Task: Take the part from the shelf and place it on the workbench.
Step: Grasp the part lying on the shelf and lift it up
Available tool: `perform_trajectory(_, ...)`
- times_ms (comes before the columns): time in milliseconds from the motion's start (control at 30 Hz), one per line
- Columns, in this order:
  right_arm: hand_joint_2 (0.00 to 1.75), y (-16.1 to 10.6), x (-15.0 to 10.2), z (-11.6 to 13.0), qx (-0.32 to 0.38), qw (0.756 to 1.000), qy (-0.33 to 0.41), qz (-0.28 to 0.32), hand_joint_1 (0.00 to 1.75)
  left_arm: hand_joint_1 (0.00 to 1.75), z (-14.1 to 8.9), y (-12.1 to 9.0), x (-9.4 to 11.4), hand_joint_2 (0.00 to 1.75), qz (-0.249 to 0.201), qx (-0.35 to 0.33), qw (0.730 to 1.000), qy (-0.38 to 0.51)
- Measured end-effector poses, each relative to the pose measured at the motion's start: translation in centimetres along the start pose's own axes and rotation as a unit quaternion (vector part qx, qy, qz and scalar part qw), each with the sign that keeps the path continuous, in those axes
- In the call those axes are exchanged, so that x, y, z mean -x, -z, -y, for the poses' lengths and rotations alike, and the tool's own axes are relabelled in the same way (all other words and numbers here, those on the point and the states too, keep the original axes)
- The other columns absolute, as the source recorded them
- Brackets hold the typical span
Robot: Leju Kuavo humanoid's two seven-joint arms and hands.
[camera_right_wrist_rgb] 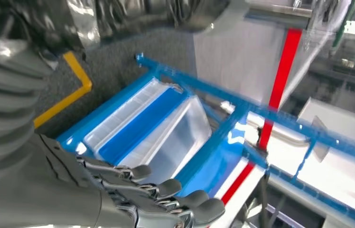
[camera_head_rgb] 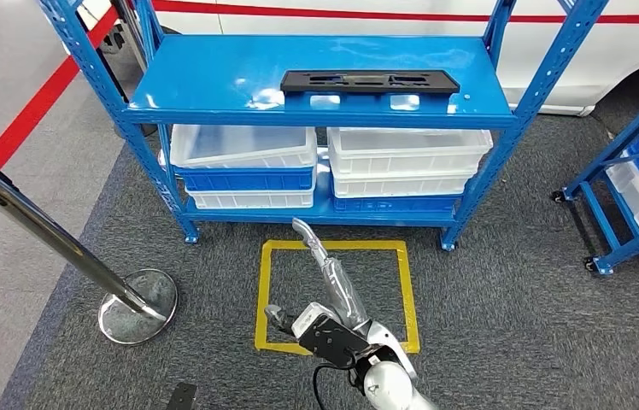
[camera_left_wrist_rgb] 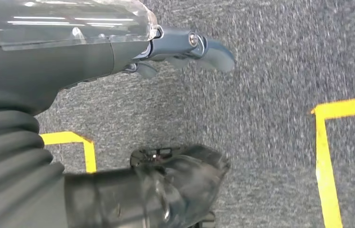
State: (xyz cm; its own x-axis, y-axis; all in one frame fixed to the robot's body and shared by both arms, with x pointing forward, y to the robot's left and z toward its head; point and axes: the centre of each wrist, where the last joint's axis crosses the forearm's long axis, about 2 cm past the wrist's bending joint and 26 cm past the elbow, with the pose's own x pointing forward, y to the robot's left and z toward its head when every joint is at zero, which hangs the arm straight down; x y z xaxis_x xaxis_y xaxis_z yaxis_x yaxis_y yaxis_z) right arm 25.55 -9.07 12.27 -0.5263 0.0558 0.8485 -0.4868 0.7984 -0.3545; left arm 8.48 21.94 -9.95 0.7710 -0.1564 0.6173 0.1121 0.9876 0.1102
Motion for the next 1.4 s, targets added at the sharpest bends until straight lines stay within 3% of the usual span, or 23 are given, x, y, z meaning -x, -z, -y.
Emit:
perform_trajectory(533,1.75,0.2,-0.4,1.0,0.023,0.998,-0.058,0.028,0.00,0.00,-0.1,-0.1,0.2,0.00,0.028,0.020,0.999,0.012)
perform_trajectory(767,1.75,-0.3,-0.2,1.7,0.024,0.993,-0.116,0.026,0.00,0.00,0.0,0.0,0.1,0.00,0.033,0.033,0.999,0.028)
perform_trajectory(1400,1.75,-0.9,-0.4,2.7,0.038,0.987,-0.153,0.029,0.00,0.00,0.2,-0.1,0.1,0.00,0.043,0.062,0.997,0.030)
